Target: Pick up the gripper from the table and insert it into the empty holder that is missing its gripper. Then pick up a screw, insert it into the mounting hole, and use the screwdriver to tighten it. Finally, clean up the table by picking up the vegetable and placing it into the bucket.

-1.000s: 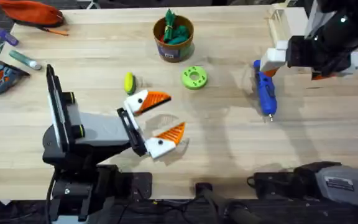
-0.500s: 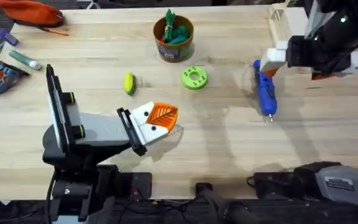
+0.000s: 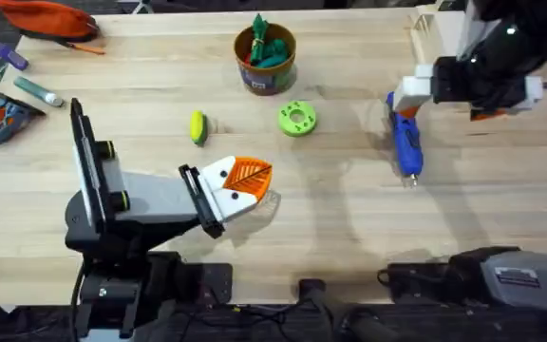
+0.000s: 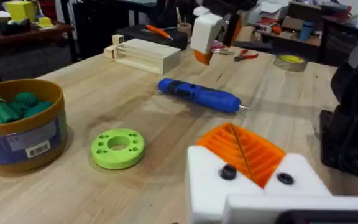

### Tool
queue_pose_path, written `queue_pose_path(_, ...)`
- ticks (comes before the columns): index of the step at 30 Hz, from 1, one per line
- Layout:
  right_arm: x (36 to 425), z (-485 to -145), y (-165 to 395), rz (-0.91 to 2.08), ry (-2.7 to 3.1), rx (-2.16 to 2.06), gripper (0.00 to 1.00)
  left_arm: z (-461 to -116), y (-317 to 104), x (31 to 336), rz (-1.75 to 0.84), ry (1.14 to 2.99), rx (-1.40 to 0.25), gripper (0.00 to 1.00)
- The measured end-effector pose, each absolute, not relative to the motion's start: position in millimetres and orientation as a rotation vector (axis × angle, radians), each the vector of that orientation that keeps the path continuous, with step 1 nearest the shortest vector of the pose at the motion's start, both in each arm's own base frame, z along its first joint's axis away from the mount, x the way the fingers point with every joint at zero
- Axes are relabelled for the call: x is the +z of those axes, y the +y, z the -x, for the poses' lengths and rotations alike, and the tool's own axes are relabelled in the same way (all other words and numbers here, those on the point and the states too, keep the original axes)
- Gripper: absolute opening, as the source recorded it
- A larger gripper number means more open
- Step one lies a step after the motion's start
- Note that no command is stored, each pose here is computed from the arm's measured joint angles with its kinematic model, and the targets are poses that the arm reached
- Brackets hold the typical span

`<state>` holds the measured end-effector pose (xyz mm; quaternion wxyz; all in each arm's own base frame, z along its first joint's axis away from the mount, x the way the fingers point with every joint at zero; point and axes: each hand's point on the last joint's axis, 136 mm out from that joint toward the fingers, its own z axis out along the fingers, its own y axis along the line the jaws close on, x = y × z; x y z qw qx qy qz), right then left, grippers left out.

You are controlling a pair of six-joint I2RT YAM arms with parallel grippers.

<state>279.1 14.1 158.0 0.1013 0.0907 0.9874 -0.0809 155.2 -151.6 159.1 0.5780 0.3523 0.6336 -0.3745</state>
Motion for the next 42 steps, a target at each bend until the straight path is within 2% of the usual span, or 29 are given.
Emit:
queue_pose_path(6, 135.0, -299.1, 28.4, -0.088, 2.965, -0.167, 0.991, -155.2, -151.6, 159.1, -0.824, 1.482, -0.876, 0.013)
queue_pose_path(14, 108.9, -311.5, 19.2, -0.089, 3.021, -0.171, 0.991, -155.2, -151.6, 159.1, -0.824, 1.483, -0.876, 0.013)
queue_pose_path(17, 94.5, -320.3, 17.3, -0.068, 3.036, -0.174, 0.992, -155.2, -151.6, 159.1, -0.824, 1.483, -0.876, 0.013)
queue_pose_path(18, 76.2, -326.2, 18.1, -0.045, 3.067, -0.182, 0.991, -155.2, -151.6, 159.1, -0.824, 1.482, -0.876, 0.013)
queue_pose_path(21, 65.4, -334.6, 21.8, -0.048, 3.065, -0.150, 0.992, -155.2, -151.6, 159.1, -0.824, 1.483, -0.876, 0.013)
queue_pose_path(37, 61.6, -335.3, 10.0, -0.078, 3.079, -0.053, 0.959, -155.2, -151.6, 159.1, -0.824, 1.482, -0.876, 0.013)
queue_pose_path(42, 48.7, -331.4, 11.1, -0.067, 3.081, -0.043, 0.959, -155.2, -151.6, 159.1, -0.824, 1.483, -0.876, 0.013)
